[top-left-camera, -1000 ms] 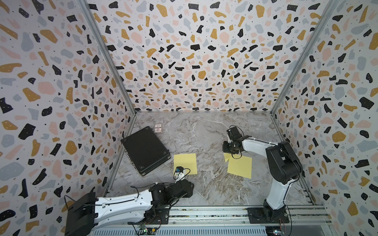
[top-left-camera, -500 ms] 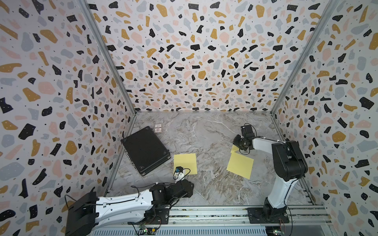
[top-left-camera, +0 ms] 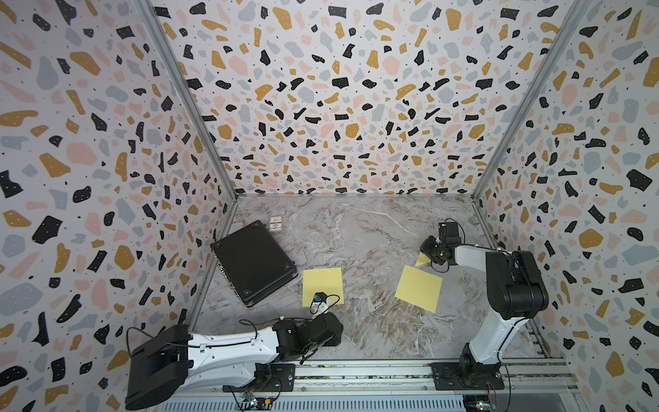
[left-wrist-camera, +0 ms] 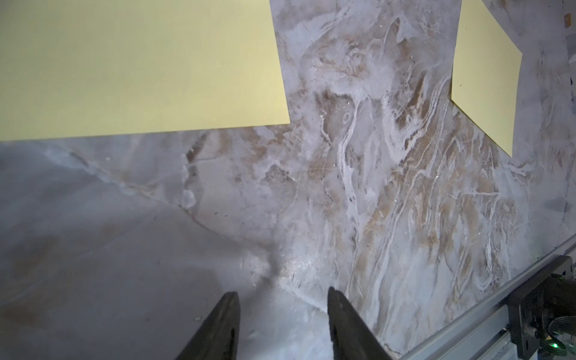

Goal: Fold the square paper diagonally
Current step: Place the paper at the center of the board.

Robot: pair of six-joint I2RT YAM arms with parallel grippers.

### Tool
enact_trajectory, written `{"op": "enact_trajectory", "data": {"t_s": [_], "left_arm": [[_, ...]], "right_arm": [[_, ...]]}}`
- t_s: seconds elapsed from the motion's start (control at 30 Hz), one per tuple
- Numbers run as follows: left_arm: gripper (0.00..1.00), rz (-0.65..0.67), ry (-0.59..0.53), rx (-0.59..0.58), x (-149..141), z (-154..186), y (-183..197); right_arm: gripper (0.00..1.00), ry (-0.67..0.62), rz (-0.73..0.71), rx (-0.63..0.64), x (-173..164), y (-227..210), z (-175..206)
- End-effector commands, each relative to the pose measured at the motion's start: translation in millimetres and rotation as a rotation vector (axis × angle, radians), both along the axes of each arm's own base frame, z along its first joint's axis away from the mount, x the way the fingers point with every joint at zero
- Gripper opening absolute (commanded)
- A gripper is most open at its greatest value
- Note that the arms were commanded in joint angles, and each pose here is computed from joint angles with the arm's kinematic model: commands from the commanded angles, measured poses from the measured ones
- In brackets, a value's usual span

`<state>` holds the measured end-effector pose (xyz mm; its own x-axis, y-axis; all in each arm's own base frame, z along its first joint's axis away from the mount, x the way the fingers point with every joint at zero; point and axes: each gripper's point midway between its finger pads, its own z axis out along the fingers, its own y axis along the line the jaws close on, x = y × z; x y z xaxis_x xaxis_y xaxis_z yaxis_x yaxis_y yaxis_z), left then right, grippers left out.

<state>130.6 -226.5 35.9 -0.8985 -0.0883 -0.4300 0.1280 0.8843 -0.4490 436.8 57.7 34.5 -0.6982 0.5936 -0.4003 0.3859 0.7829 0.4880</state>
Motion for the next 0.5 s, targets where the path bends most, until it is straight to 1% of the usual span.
{"op": "enact_trajectory", "data": {"t_s": [0.0, 0.3, 0.37, 0.47], "left_arm": [[0.51, -0.025, -0.031, -0.051, 6, 18, -16], [0.51, -0.012, -0.027, -0.047, 5, 17, -12], [0.51, -0.005, -0.029, -0.045, 6, 16, -10], [0.51, 0.008, -0.034, -0.046, 6, 17, -6]], "right_arm": [[0.41, -0.01, 0.041, 0.012, -10, 5, 18], [0.42, -0.043, 0.077, 0.029, -28, 10, 43], [0.43, -0.025, 0.079, 0.028, -36, 10, 45], [0.43, -0.034, 0.093, 0.027, -40, 10, 54]]}}
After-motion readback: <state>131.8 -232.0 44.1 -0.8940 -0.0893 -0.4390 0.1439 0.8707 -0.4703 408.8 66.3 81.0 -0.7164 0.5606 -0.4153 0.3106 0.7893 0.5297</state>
